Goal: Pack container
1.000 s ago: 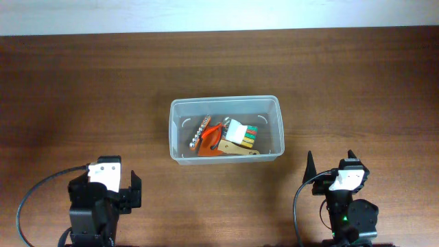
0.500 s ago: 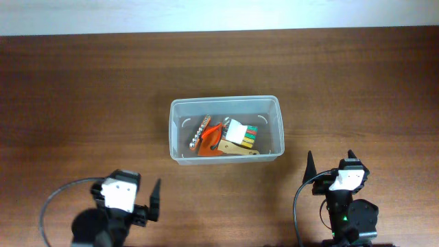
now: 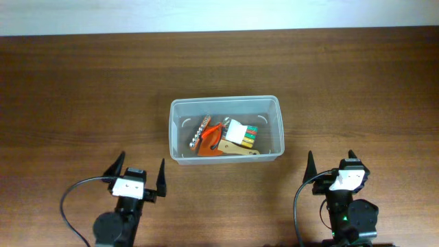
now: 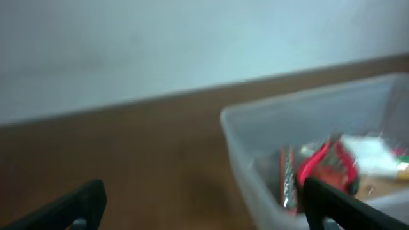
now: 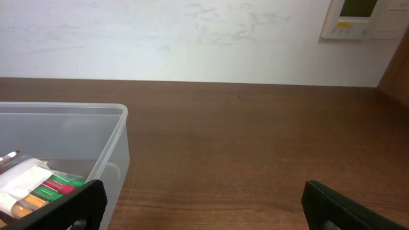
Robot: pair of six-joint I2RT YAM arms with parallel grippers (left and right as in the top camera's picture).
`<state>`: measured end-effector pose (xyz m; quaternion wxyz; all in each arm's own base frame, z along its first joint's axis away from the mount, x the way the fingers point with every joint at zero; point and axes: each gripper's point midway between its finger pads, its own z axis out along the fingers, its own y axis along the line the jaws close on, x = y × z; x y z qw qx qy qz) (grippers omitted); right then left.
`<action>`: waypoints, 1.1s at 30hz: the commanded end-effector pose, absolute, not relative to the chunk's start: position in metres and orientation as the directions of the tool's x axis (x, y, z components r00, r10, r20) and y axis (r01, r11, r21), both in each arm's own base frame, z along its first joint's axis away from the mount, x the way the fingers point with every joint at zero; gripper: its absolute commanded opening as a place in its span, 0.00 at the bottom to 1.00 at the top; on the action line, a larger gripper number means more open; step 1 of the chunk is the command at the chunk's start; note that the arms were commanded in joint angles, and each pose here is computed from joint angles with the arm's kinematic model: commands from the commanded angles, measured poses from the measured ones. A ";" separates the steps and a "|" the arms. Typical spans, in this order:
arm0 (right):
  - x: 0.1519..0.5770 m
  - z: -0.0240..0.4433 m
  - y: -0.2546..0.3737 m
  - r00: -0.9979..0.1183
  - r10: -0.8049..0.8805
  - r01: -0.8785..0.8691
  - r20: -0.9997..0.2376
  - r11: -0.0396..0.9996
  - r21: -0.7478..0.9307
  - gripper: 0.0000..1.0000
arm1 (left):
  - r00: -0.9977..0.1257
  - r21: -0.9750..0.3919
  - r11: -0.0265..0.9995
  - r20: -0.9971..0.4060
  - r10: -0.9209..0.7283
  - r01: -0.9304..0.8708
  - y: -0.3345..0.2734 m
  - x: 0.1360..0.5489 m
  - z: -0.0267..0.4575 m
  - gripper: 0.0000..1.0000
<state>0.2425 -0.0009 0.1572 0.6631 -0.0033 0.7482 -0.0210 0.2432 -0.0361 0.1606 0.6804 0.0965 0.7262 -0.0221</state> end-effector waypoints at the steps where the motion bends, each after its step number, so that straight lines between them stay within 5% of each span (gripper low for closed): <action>1: 0.242 0.154 -0.002 -0.124 -0.028 0.033 -0.992 0.999 -0.032 0.99 | -0.069 0.111 0.989 -0.991 0.118 0.095 -0.023 0.245 0.156 0.99; 33: 0.242 0.154 -0.002 -0.124 -0.028 0.033 -0.992 0.999 -0.032 0.99 | -0.069 0.111 0.989 -0.991 0.117 0.094 -0.023 0.245 0.156 0.99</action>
